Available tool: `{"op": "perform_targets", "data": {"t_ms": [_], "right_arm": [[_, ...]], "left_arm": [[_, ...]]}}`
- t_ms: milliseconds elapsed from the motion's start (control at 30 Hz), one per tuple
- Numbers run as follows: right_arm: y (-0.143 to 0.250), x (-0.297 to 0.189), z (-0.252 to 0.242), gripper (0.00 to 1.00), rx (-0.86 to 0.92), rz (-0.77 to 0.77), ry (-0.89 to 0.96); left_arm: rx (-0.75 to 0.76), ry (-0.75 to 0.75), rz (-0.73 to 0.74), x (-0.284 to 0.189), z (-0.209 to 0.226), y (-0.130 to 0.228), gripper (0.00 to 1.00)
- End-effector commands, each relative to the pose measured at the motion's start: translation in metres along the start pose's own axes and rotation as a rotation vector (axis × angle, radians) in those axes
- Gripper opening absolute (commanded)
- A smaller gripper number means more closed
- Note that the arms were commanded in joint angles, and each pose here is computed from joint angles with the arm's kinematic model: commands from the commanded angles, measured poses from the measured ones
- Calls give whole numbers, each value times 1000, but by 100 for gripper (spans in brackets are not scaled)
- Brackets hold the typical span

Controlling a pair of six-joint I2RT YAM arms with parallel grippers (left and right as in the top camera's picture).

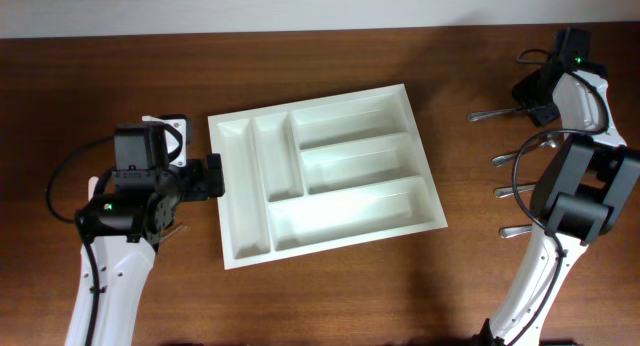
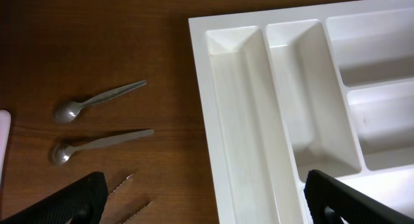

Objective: Pack container
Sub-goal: 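Lower the right gripper onto the silver fork at the top right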

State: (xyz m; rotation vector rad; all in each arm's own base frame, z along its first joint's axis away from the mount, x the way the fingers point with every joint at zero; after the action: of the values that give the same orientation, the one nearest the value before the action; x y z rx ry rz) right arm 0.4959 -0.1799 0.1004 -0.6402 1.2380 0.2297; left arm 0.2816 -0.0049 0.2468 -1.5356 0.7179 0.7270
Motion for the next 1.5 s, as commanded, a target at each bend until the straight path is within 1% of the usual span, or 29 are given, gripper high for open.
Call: {"op": "perform_targets", "data": {"t_ms": [0,200,267,500,600,633,667,733,800,900,933,1033,1133,1233,1467], "right_arm": [[-6,6,-2,49,27,-35,24],[-7,9,-1,48,19,-50,28],[-4,16,-3,44,17,-35,39],[0,24,-5,44,-36,-14,46],[2,23,-6,45,-38,-4,52],[2,19,-7,49,-39,6,59],[2,15,-6,50,-40,9,59],[-2,0,0,51,-56,7,47],[-12,-27,11,53,-88,-18,27],[-30,-78,35,56,-134,-90,-35],[-38,-103,45,58,-149,-134,-64],[-45,-138,59,59,-129,-199,-122],[-43,-133,59,59,-87,-172,-132],[-38,-117,58,63,-70,-131,-118],[-24,-58,50,65,-23,-24,-38]], "left_arm": [[-2,20,-24,-5,-3,-7,99],[-2,20,-24,-5,-3,-7,99],[-2,20,-24,-5,-3,-7,99],[-2,19,-24,-5,-3,-7,99],[-2,19,-24,-5,-3,-7,99],[-2,19,-24,-5,-3,-7,99],[-2,19,-24,-5,-3,-7,99],[-2,19,-24,-5,-3,-7,99],[-2,19,-24,-5,-3,-7,99],[-2,19,-24,-5,-3,-7,99],[-2,19,-24,-5,-3,-7,99],[-2,19,-24,-5,-3,-7,99],[-2,19,-24,-5,-3,-7,99],[-2,19,-24,-5,-3,-7,99],[-2,20,-24,-5,-3,-7,99]]}}
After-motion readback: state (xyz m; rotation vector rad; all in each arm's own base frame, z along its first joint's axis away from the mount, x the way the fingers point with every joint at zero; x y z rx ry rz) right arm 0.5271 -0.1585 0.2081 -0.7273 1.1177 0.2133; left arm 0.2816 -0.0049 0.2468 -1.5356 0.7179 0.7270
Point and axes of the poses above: each gripper's point midway between its finger pads, its own x axis out along the fingers, its own z axis along the line the jaws close on, y = z × x, the point moved 8 cm from there along -x, back along the fingers, and after that the axes turned 2 degrees about -x, right-handed, at the moved point
